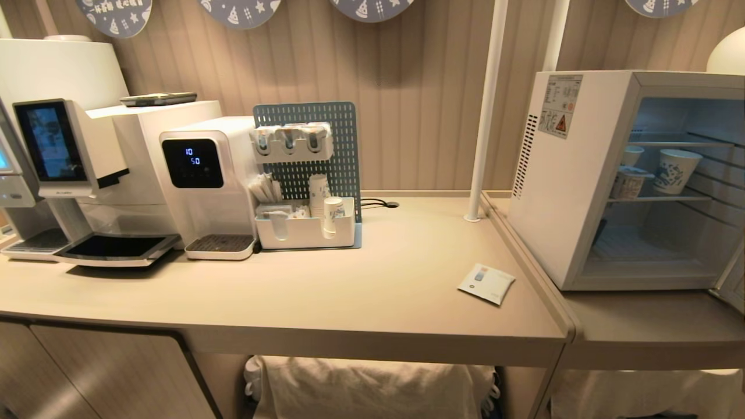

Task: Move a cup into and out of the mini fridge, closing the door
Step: Put the yoghurt in the freezer

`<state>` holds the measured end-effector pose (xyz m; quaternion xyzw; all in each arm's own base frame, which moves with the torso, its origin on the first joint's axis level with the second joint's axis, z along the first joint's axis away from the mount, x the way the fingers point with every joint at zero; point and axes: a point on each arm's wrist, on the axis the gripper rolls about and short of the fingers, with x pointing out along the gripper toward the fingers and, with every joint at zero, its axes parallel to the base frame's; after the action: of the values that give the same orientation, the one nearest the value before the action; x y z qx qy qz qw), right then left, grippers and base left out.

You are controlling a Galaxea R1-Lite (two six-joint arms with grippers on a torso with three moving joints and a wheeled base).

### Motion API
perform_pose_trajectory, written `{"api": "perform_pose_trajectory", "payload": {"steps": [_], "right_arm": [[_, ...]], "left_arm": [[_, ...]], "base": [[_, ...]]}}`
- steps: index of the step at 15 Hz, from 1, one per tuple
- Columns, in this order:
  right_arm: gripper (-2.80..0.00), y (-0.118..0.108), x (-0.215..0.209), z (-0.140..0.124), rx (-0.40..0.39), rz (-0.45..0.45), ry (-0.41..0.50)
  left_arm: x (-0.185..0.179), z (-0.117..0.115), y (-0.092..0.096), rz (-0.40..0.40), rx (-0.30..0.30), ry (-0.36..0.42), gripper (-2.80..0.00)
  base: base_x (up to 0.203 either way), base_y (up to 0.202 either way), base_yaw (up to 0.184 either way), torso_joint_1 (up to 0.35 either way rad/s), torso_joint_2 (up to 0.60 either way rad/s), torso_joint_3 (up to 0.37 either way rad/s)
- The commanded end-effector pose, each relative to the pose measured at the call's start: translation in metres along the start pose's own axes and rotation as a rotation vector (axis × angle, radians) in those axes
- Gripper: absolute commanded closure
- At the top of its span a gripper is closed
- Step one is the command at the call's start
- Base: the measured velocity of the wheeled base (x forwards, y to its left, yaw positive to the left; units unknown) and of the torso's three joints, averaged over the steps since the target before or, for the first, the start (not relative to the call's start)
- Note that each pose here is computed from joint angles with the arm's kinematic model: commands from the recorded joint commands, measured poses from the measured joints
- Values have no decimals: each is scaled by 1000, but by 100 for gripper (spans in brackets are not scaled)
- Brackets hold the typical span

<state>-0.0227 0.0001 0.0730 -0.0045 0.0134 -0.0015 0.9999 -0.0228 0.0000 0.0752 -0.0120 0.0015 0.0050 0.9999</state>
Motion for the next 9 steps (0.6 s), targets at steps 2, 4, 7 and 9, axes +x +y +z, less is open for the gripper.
{"api": "perform_pose_trajectory", "payload": {"steps": [2,4,7,9], "right_arm": [[0,0,0,0,0,0,2],[0,0,0,0,0,-1,1],[0,0,0,0,0,-1,1],[0,0,0,0,0,0,2]], "left_arm": [[0,0,0,1,-1,1,0],[0,0,0,1,-2,2,0],[0,0,0,1,0,3,0],[0,0,0,1,-1,2,0]], "base": [[0,0,0,0,0,0],[1,-129,4,-2,0,0],[0,-196,-1,0,0,1],[0,-189,0,2,-2,3]]}}
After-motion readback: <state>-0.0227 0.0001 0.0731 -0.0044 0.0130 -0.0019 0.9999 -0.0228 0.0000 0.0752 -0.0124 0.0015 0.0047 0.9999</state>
